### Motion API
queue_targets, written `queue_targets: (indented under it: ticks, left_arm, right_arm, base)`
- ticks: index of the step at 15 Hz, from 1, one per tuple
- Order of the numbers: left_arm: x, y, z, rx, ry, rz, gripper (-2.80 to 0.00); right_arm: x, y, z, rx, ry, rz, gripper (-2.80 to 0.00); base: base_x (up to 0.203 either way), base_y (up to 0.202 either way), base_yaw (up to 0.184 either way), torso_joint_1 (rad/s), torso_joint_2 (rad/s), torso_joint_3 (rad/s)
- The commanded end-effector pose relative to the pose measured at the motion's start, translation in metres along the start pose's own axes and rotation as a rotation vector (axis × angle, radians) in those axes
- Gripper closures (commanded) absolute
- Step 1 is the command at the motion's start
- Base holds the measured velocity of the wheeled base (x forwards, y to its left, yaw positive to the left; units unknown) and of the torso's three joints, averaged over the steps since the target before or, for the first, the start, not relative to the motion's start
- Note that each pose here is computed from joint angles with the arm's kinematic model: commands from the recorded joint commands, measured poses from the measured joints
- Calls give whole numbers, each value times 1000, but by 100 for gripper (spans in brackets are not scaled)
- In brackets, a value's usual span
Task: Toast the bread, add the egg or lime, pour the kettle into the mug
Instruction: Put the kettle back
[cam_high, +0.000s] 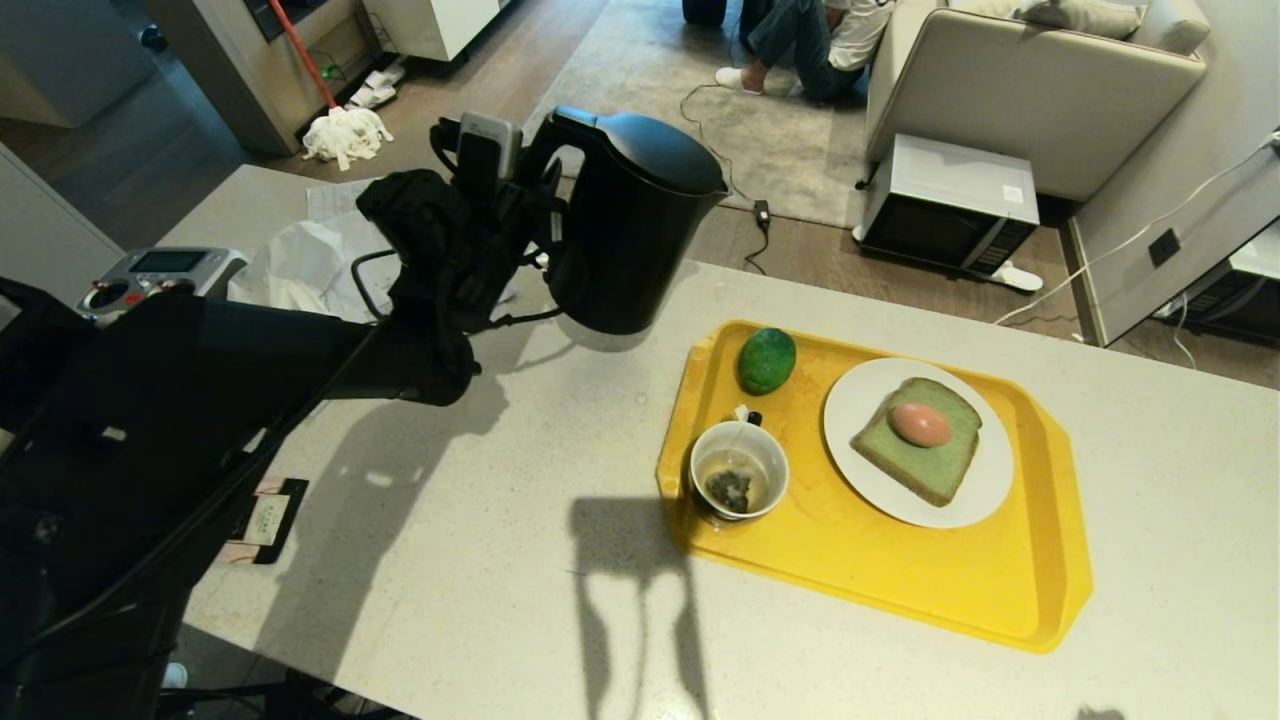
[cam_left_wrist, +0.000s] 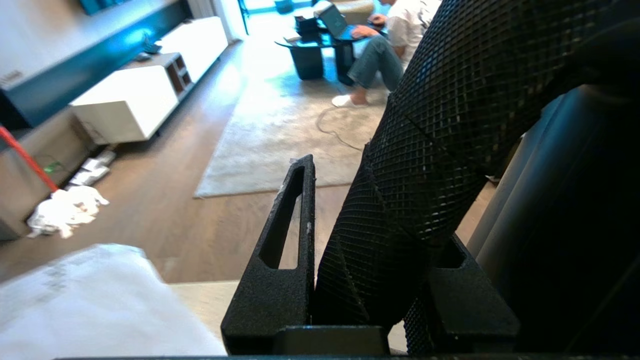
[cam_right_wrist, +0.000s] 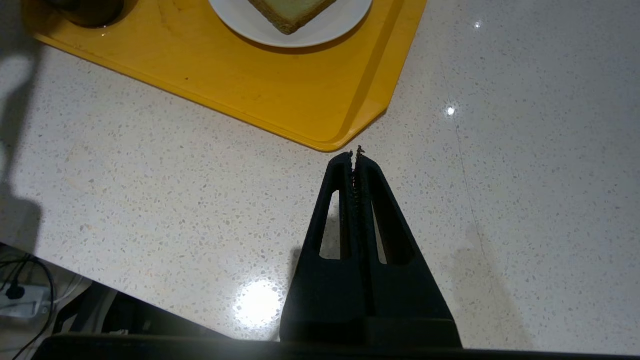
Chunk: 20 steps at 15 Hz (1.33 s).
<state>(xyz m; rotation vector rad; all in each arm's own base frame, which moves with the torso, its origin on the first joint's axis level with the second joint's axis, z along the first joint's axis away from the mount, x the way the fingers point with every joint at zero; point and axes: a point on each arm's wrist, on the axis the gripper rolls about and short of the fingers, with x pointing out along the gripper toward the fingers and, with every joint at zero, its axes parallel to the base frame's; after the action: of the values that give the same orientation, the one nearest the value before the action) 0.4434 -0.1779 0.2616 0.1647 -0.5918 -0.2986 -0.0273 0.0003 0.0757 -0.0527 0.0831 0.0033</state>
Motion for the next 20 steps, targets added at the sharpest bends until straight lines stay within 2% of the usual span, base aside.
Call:
queue_targets:
  ticks: [1,4,9,14,20]
  left_arm:
    - [0,-17,-25,-6,33,-26,0]
    - [-3,-28,-40,-11,62,-46,0]
    - [-5,-21,-53,16,95,-29,0]
    - [-5,-13,-53,52,96,-17,0]
    - [-6,-13,-43,52,101,-24,0]
  right_arm:
    - [0,0,0,0,1,1,0]
    - [0,0,0,0,1,1,0]
    - [0,0,0,0,0,0,0]
    - [0,0,0,0,1,1,0]
    - [0,0,0,0,1,1,0]
  base:
    - [0,0,0,0,0,0]
    - [0,0,0,0,0,0]
    - [0,0,0,0,0,0]
    - [0,0,0,0,0,0]
    - [0,0,0,0,0,0]
